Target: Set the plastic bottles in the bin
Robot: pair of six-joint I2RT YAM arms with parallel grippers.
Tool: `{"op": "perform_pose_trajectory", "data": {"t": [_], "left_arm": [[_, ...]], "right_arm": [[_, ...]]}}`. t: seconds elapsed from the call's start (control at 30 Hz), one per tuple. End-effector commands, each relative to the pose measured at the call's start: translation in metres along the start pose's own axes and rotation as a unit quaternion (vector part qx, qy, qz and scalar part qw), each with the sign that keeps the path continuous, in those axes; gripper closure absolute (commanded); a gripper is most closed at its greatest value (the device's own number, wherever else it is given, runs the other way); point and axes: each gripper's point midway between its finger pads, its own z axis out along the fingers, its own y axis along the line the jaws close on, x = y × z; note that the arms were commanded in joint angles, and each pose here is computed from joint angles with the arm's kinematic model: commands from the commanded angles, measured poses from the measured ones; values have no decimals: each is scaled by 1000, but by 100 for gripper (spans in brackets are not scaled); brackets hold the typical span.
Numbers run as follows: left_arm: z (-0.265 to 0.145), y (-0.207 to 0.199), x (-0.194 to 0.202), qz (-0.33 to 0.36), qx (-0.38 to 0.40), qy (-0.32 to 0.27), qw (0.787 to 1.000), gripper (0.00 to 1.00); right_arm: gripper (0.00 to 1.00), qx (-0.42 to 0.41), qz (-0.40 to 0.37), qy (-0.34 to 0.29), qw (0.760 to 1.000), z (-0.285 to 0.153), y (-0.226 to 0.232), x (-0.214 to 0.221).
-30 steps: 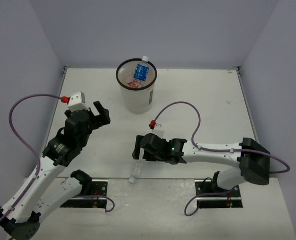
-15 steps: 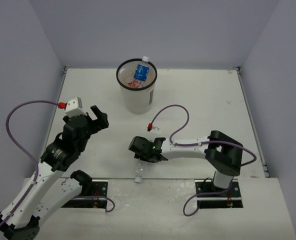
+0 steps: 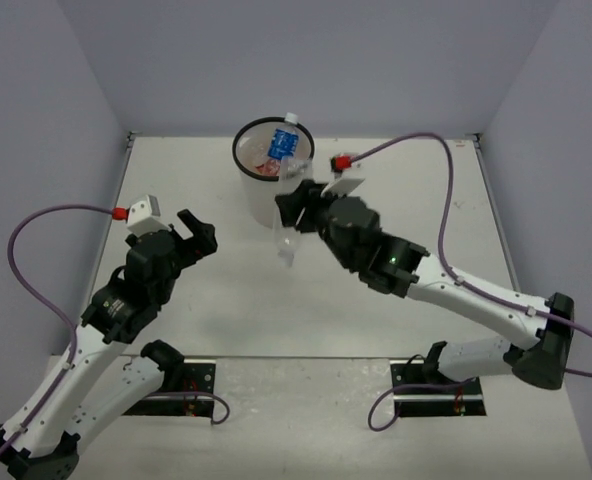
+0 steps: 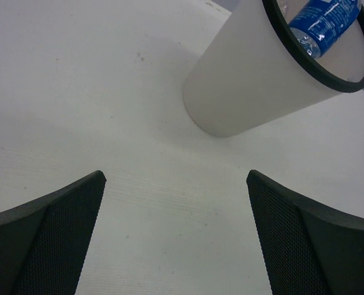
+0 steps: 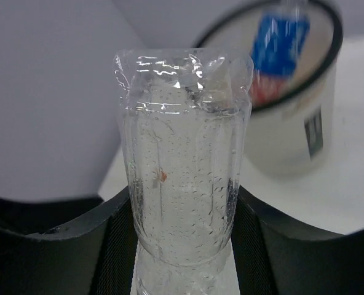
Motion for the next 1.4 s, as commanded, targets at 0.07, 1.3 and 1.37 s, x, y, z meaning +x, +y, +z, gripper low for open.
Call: {"op": "perform_pose_trajectory", "data": {"t": [0.07,1.3,1.37], "left_arm": [[17,-31,6,-22,46,14,999,0],[15,-23,18,-23,40,31,998,0],[14,-23,15,-23,36,30,999,0]], "right_arm": [[61,-180,-216,-312,908,-6,99,-211],[1,-93,-183,-219,954,135,13,-128],[1,-76,-173,-234,954,114,14,-155]]}}
